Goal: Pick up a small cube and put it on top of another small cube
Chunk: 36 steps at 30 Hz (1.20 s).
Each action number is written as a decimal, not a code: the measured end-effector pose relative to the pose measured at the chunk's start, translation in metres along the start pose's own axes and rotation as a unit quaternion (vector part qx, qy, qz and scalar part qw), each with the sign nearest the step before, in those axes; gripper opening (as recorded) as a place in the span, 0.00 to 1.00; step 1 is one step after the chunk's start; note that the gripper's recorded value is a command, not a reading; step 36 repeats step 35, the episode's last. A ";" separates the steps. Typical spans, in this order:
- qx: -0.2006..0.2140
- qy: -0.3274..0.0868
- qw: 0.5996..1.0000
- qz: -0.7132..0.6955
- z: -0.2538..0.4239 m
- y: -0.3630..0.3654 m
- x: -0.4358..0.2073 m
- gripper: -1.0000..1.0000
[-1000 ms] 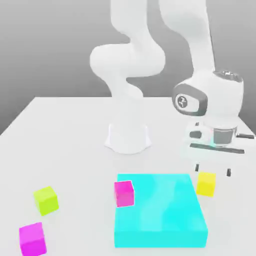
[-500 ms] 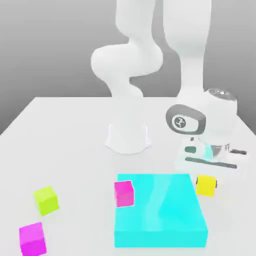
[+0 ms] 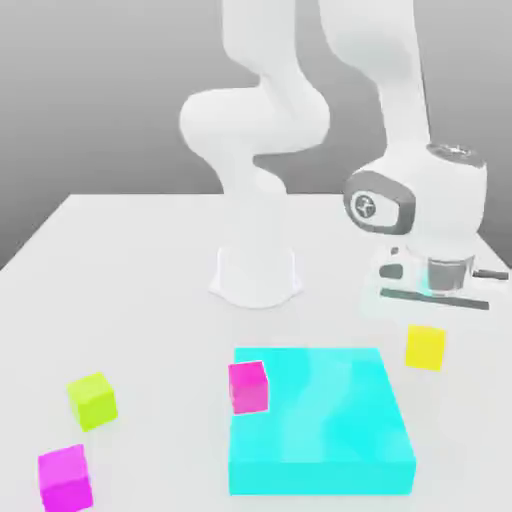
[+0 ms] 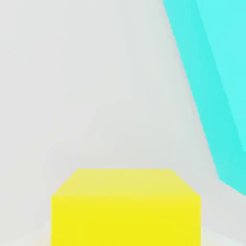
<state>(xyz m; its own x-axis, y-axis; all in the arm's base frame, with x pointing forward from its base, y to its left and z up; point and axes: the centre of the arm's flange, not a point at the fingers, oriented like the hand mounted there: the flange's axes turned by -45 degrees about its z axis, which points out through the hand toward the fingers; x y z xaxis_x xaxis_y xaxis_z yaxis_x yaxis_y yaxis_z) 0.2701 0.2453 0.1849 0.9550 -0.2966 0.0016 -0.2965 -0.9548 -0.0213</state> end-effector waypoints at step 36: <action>-0.008 0.007 0.764 0.645 -0.012 0.387 0.331 1.00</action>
